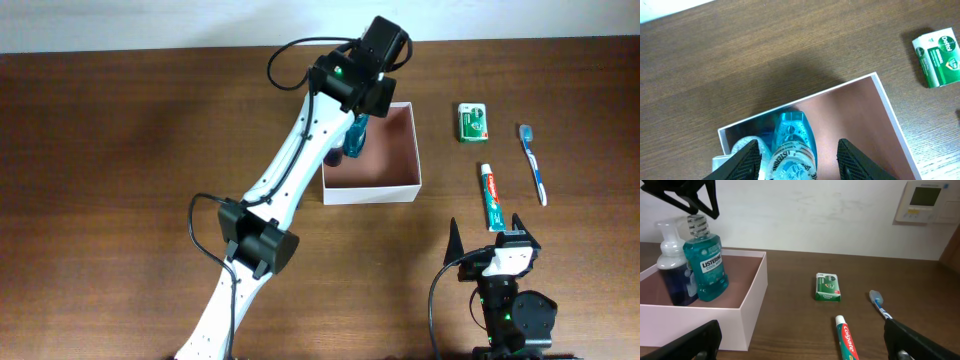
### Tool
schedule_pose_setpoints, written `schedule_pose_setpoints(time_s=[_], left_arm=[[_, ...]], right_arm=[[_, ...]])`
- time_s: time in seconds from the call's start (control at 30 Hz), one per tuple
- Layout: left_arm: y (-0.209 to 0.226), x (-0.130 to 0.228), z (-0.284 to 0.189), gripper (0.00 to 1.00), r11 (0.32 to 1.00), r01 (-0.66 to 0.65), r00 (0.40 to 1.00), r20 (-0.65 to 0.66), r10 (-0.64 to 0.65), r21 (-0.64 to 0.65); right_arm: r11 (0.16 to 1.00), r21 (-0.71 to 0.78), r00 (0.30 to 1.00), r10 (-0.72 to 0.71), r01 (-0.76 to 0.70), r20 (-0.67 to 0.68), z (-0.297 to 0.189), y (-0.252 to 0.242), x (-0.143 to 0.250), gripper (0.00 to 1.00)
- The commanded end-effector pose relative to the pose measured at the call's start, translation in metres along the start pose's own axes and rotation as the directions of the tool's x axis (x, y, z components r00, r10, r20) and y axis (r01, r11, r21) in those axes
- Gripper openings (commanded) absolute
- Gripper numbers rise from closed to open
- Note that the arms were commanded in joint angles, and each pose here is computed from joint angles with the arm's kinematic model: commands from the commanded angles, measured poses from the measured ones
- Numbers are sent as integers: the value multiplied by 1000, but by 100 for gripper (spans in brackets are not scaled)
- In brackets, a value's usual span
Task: Pack container
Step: 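Raise the left gripper and move it back toward the razor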
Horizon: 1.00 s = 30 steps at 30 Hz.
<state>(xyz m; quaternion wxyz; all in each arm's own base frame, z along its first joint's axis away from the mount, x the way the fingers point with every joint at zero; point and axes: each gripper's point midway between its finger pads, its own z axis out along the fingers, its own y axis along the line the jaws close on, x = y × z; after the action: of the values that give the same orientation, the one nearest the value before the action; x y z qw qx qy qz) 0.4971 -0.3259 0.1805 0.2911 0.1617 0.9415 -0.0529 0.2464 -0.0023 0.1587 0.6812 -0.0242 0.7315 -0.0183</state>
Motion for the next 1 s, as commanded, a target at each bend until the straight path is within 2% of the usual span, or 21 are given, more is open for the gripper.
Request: schedule_pose_setpoints(time_s=[0.0, 0.07, 0.2, 0.4, 0.5, 0.53, 0.57, 0.7, 0.77, 0.97], left_arm=[[8, -17, -17, 52, 1000, -29, 998, 61, 29, -1], [12, -24, -25, 57, 1000, -27, 996, 85, 27, 0], [29, -44, -53, 59, 1000, 5, 987, 158, -4, -9], [85, -75, -122, 59, 990, 101, 951, 302, -68, -94], [113, -78, -154, 61, 983, 145, 936, 337, -99, -112], [122, -76, -161, 68, 980, 157, 935, 338, -107, -122], [133, -73, -169, 71, 976, 171, 935, 335, -118, -133], [171, -50, -184, 70, 958, 218, 948, 272, -163, -188], [187, -35, -185, 72, 947, 237, 956, 226, -188, -214], [223, 5, -184, 96, 920, 263, 965, 88, -248, -289]], right_arm=[[1000, -14, 1000, -4, 4, 2, 0, 3, 1, 99], [1000, -14, 1000, -4, 4, 2, 0, 3, 1, 99], [1000, -14, 1000, -4, 4, 2, 0, 3, 1, 99], [1000, -14, 1000, -4, 4, 2, 0, 3, 1, 99], [1000, -14, 1000, -4, 4, 2, 0, 3, 1, 99], [1000, -14, 1000, -4, 4, 2, 0, 3, 1, 99], [1000, -14, 1000, -4, 4, 2, 0, 3, 1, 99], [1000, -14, 1000, -4, 4, 2, 0, 3, 1, 99], [1000, -14, 1000, -4, 4, 2, 0, 3, 1, 99], [1000, -14, 1000, -4, 4, 2, 0, 3, 1, 99]])
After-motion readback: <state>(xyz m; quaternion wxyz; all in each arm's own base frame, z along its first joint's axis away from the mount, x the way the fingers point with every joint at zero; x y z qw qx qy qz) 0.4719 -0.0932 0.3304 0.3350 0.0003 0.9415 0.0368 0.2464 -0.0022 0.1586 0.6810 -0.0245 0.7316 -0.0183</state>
